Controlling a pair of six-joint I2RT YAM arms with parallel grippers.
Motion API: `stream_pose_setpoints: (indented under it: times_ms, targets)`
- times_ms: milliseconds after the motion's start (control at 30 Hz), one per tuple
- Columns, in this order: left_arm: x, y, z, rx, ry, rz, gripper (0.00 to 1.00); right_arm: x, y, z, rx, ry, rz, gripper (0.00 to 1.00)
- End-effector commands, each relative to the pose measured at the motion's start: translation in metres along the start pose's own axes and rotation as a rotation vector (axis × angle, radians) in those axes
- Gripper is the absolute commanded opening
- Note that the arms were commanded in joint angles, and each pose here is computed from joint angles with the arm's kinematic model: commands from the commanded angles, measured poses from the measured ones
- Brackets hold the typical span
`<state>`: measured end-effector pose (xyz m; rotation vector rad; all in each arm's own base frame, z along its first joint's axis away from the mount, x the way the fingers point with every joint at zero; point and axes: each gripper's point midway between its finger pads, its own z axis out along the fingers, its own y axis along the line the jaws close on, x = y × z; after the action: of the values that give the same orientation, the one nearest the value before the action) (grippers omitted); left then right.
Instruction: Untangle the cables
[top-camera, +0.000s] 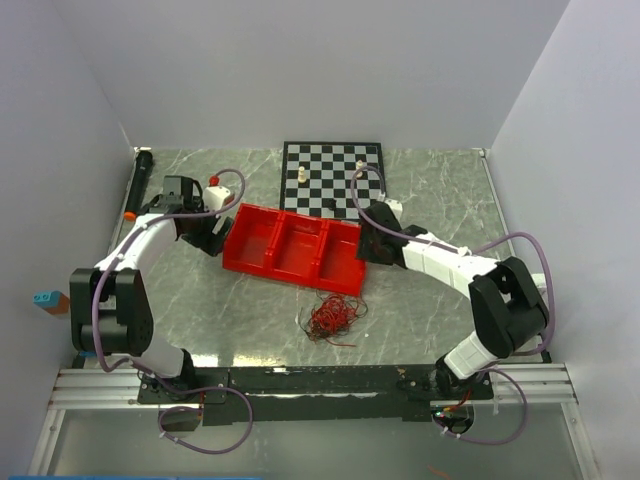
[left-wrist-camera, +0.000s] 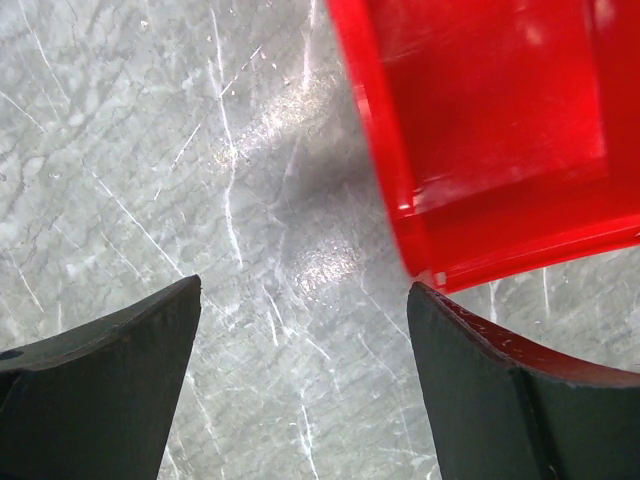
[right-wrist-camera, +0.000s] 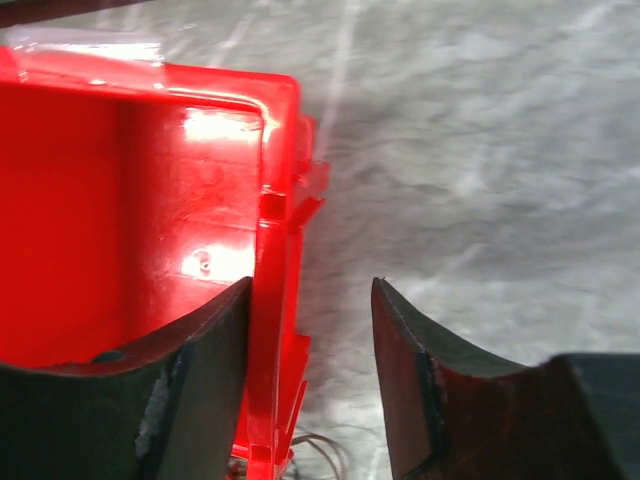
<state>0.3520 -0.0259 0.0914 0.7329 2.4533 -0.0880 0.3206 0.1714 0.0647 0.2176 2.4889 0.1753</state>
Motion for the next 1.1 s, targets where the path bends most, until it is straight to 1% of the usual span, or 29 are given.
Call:
stream_pose_setpoints:
  times_ms: [0, 100, 200, 267, 333, 467, 533, 633, 700, 800, 867, 967, 1067]
  targets:
    - [-0.006, -0.005, -0.001, 0.01, -0.022, 0.023, 0.88, -0.006, -0.042, -0.009, 0.132, -0.013, 0.025, 0.57]
    - [-0.005, -0.016, 0.002, 0.038, -0.017, 0.046, 0.89, -0.015, -0.06, -0.008, 0.162, -0.024, 0.089, 0.63]
    - [-0.003, -0.029, 0.001, 0.06, -0.023, 0.074, 0.91, -0.028, -0.069, -0.01, 0.167, -0.055, 0.126, 0.69]
    - [-0.006, -0.035, -0.004, 0.06, -0.04, 0.082, 0.92, -0.036, -0.063, -0.015, 0.138, -0.079, 0.126, 0.76]
    - [-0.01, -0.039, -0.011, 0.065, -0.059, 0.083, 0.94, -0.04, -0.053, -0.022, 0.085, -0.097, 0.119, 0.81]
    - [-0.028, -0.05, -0.044, 0.111, -0.111, 0.061, 0.98, -0.025, -0.022, -0.051, -0.013, -0.125, 0.023, 0.86]
    - [-0.04, -0.06, -0.066, 0.14, -0.156, 0.063, 0.97, -0.012, -0.006, -0.071, -0.087, -0.134, -0.021, 0.86]
    - [-0.048, -0.073, -0.087, 0.153, -0.2, 0.096, 0.97, 0.027, 0.02, -0.093, -0.285, -0.092, -0.078, 0.84]
    - [-0.048, -0.083, -0.093, 0.163, -0.21, 0.113, 0.97, 0.055, 0.03, -0.099, -0.4, -0.032, -0.096, 0.83]
    - [-0.048, -0.091, -0.096, 0.182, -0.241, 0.126, 0.97, 0.087, 0.034, -0.095, -0.478, 0.037, -0.116, 0.82]
    - [-0.05, -0.093, -0.097, 0.179, -0.269, 0.124, 0.97, 0.094, 0.048, -0.099, -0.568, 0.048, -0.133, 0.8]
    - [-0.052, -0.093, -0.094, 0.167, -0.27, 0.109, 0.97, 0.1, 0.064, -0.103, -0.624, 0.086, -0.183, 0.78]
    - [-0.057, -0.069, -0.086, 0.036, -0.221, 0.05, 0.97, 0.119, 0.076, -0.091, -0.586, 0.21, -0.251, 0.7]
